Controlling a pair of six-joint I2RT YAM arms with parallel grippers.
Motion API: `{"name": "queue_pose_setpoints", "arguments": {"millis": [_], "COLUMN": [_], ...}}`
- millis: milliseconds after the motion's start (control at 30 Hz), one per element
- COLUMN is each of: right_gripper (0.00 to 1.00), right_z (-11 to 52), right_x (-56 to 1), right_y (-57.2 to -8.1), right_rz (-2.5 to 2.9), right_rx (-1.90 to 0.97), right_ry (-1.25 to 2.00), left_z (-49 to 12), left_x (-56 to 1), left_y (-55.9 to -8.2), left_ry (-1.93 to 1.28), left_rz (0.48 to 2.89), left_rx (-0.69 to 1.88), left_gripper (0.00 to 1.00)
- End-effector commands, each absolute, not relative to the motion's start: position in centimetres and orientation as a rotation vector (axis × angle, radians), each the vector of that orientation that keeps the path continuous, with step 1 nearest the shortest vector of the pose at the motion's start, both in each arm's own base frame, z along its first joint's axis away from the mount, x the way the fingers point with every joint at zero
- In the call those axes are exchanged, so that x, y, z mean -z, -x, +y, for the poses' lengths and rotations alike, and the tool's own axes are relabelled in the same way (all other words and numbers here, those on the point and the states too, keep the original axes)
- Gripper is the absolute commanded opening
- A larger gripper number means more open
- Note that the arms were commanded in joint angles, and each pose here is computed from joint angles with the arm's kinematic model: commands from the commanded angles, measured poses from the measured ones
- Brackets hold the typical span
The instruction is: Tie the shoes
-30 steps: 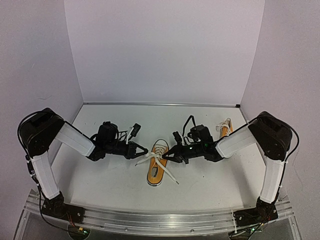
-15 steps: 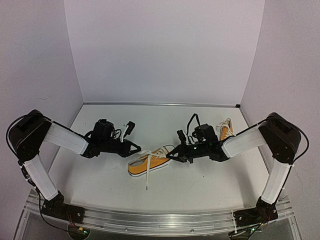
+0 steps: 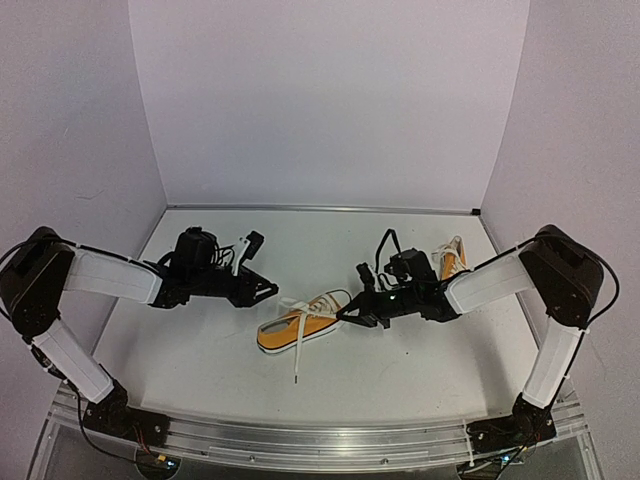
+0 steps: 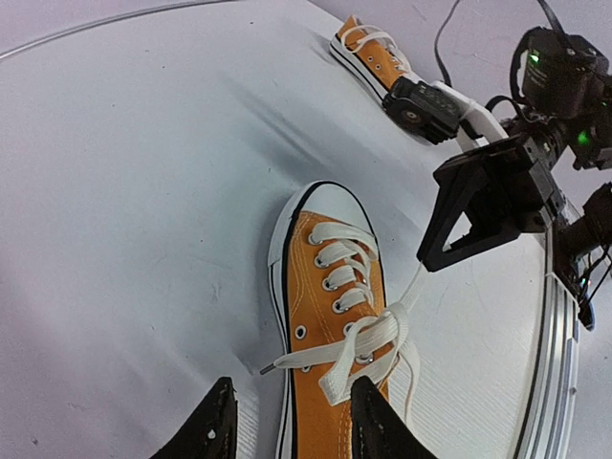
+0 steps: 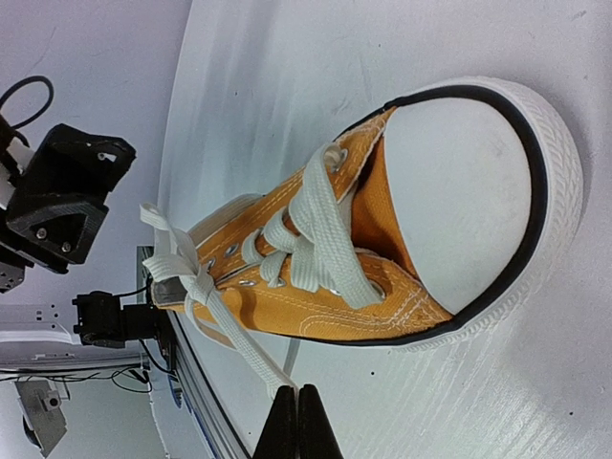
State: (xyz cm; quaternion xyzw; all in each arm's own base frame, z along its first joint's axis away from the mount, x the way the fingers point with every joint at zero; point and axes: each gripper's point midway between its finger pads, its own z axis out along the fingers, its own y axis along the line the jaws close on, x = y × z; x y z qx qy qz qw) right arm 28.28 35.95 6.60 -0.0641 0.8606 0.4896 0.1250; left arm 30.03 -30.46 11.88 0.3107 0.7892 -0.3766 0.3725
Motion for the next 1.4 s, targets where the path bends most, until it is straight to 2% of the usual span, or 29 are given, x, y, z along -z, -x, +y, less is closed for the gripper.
{"name": "queue_pose_setpoints", "arguments": {"millis": [0, 233, 367, 900, 1200, 1267, 1367], "right_gripper": [0.0, 0.0, 0.0, 0.0, 0.0, 0.0, 0.0], "right_z": [35.1, 32.7, 33.1, 33.3, 33.2, 33.2, 33.2], "right_x": [-7.5, -9.7, -10.5, -9.2, -8.8, -8.7, -8.6], "right_y": [-29.5, -31.2, -31.8, -31.1, -31.0, -30.9, -30.9], "right_rz": [2.483, 2.446, 2.445, 2.487, 2.492, 2.494, 2.495], "right_rx": [-1.382, -1.342, -1.333, -1.352, -1.353, -1.352, -1.352], "right_ry": [0.172, 0.136, 0.162, 0.171, 0.164, 0.165, 0.163], "left_z": [-31.3, -33.5, -34.4, -38.2, -39.7, -39.8, -39.7], "left_x": [-14.2, -14.1, -14.7, -13.3, -10.7, -10.6, -10.6], "left_y": [-29.9, -27.5, -27.4, -26.5, -26.1, -26.1, -26.5], "left_ry": [-0.924, -1.111, -1.114, -1.243, -1.333, -1.332, -1.314], "left_rz": [1.947, 1.914, 1.909, 1.94, 2.006, 2.006, 2.016], "left_rx": [0.941, 0.921, 0.91, 0.895, 0.892, 0.892, 0.871], "left_gripper": [0.4, 0.39, 0.39, 0.41, 0.4, 0.37, 0.22]}}
